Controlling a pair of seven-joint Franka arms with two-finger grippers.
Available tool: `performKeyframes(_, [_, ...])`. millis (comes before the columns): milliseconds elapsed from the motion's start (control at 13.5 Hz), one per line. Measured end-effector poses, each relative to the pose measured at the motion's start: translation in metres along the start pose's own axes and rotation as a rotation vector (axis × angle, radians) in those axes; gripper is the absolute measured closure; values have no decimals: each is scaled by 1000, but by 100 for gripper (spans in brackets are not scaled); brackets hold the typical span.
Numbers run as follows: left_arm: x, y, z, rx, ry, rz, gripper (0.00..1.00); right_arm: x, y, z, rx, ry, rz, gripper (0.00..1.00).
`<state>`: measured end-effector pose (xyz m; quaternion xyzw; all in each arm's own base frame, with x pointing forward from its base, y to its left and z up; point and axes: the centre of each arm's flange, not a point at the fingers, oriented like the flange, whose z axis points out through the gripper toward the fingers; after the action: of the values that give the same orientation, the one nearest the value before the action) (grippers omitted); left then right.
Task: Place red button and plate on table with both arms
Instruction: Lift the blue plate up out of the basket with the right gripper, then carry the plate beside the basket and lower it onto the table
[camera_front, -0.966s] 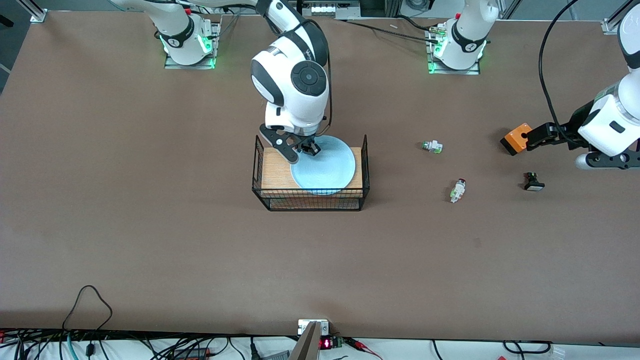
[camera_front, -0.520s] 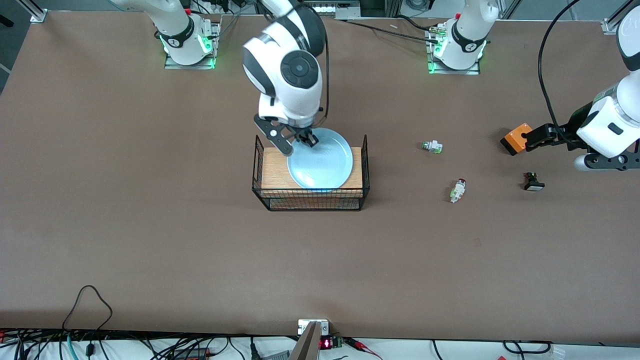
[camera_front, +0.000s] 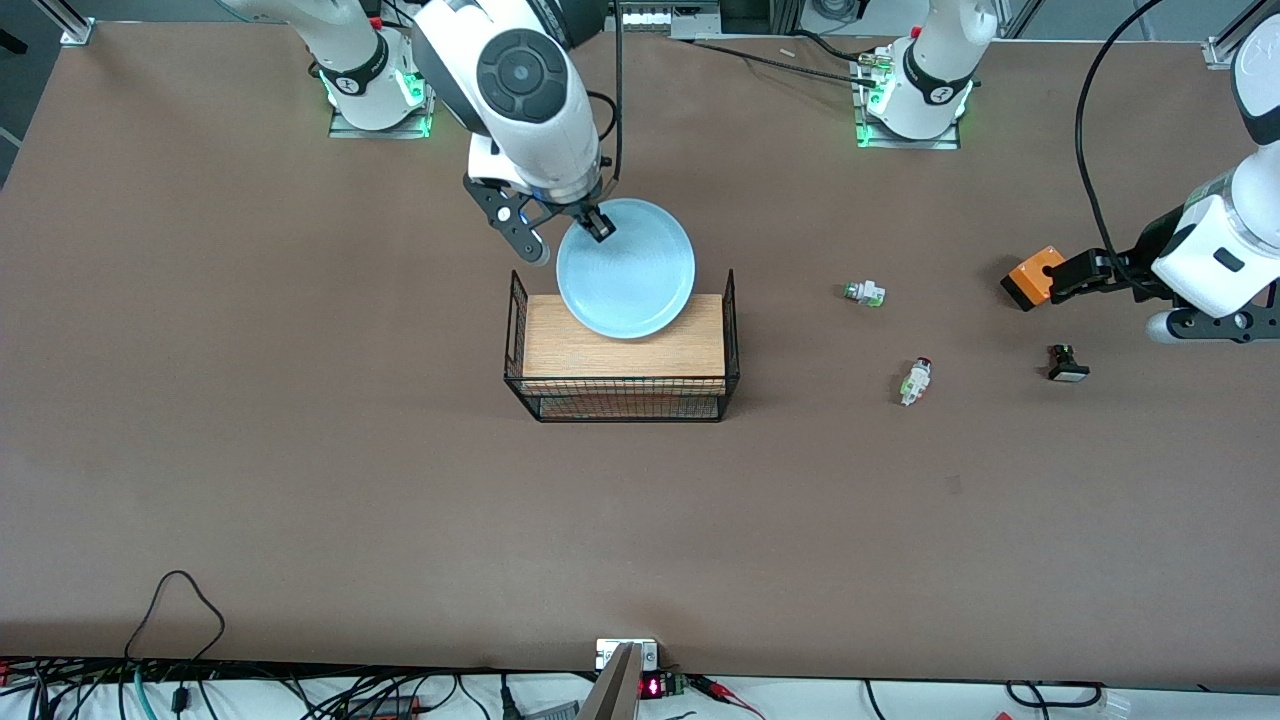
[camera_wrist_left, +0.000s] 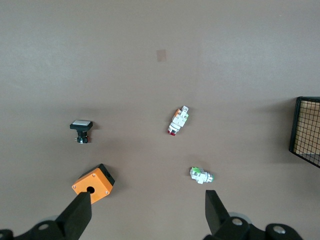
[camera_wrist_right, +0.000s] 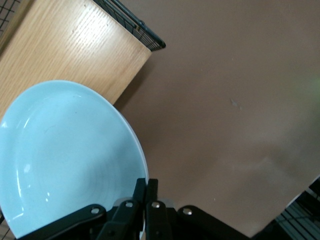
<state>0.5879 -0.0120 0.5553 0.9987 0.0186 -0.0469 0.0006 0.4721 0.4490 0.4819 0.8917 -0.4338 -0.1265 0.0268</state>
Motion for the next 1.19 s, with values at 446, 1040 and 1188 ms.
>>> performKeyframes(446, [0, 0, 0, 0, 0, 0, 0, 4, 50, -75, 3, -146, 15, 97])
performKeyframes(1040, [0, 2, 0, 0, 0, 3, 0, 193, 157, -165, 58, -214, -286, 97])
performKeyframes(1188, [0, 2, 0, 0, 0, 4, 0, 265, 182, -160, 95, -225, -372, 97])
